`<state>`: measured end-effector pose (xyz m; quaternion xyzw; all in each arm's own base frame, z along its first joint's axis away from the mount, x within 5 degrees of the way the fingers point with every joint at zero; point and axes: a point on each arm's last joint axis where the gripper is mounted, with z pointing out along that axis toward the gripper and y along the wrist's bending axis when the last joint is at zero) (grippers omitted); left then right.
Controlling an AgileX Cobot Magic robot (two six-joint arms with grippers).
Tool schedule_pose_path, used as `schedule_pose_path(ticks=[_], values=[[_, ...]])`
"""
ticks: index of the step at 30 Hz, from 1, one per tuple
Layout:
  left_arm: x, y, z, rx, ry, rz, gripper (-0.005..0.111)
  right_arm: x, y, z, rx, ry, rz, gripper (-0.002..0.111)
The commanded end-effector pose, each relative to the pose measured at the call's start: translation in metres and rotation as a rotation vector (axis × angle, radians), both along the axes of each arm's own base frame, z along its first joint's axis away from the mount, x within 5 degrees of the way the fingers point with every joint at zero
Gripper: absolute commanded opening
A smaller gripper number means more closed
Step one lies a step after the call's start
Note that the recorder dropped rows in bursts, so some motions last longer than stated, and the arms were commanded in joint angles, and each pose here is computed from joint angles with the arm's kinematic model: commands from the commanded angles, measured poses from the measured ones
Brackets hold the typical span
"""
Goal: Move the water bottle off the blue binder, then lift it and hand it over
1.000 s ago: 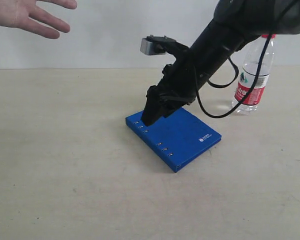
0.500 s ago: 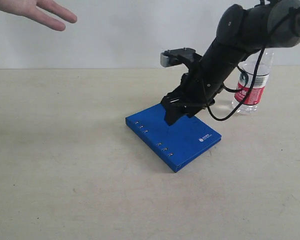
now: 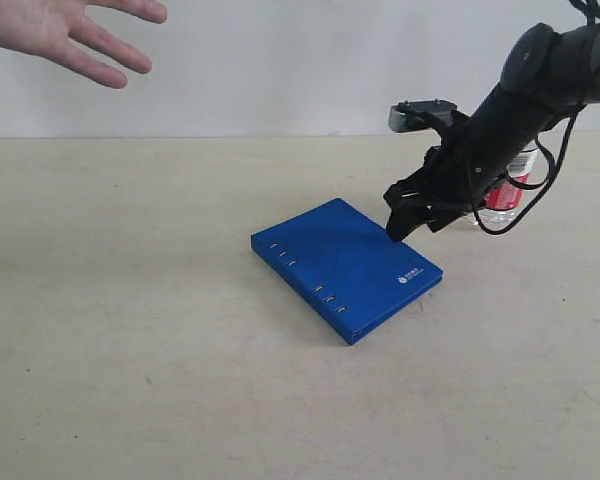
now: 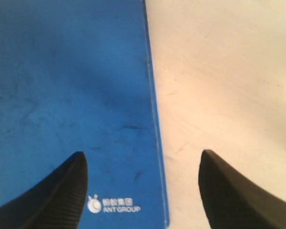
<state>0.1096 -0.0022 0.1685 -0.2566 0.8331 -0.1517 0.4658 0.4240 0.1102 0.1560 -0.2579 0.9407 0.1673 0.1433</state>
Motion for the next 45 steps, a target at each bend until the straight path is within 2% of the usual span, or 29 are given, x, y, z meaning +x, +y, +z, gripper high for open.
schedule_pose_path(ticks=[1,3,6,9,11,13,16,22,24,27,29,31,32,35,36,45], values=[[0.04,-0.001,0.002,0.149,0.05,-0.081,0.007,0.002,-0.004,0.0,-0.009,-0.039,0.075,0.06],[0.058,-0.002,-0.001,0.199,0.097,-0.135,0.007,0.004,-0.004,0.001,-0.011,-0.071,0.089,0.06],[0.084,-0.009,-0.008,0.21,0.159,-0.203,0.016,0.008,-0.004,-0.001,-0.024,-0.114,0.105,0.06],[0.101,-0.028,-0.016,0.152,0.139,-0.287,0.034,0.01,-0.004,-0.009,-0.031,-0.118,0.11,0.06],[0.111,-0.045,-0.015,0.046,0.066,-0.341,0.047,0.012,-0.005,-0.018,-0.037,-0.112,0.108,0.06],[0.12,-0.061,-0.014,-0.068,0.006,-0.415,0.054,0.013,-0.005,-0.026,-0.041,-0.109,0.1,0.06],[0.13,-0.076,-0.02,-0.154,-0.01,-0.475,0.054,0.017,-0.005,-0.035,-0.055,-0.134,0.115,0.06],[0.153,-0.085,-0.052,-0.186,0.061,-0.488,0.054,0.016,-0.004,-0.04,-0.031,-0.122,0.125,0.06],[0.16,-0.088,-0.061,-0.21,0.071,-0.492,0.054,0.014,-0.001,-0.041,0.005,-0.097,0.13,0.057],[0.169,-0.094,-0.072,-0.265,0.08,-0.519,0.054,0.007,0.006,-0.04,0.092,-0.025,0.165,0.045],[0.175,-0.1,-0.075,-0.307,0.063,-0.56,0.054,-0.004,0.017,-0.034,0.233,0.077,0.212,0.038],[0.18,-0.102,-0.074,-0.301,0.061,-0.565,0.054,-0.017,0.025,-0.025,0.378,0.181,0.287,0.038],[0.181,-0.102,-0.074,-0.296,0.054,-0.57,0.054,-0.018,0.027,-0.023,0.405,0.181,0.309,0.038],[0.182,-0.101,-0.074,-0.28,0.061,-0.569,0.054,-0.003,0.024,-0.023,0.334,-0.006,0.285,0.038],[0.182,-0.1,-0.076,-0.269,0.078,-0.56,0.054,-0.001,0.024,-0.023,0.323,-0.017,0.254,0.038],[0.183,-0.1,-0.087,-0.262,0.117,-0.56,0.054,0.004,0.017,-0.029,0.26,0.07,0.025,0.038]])
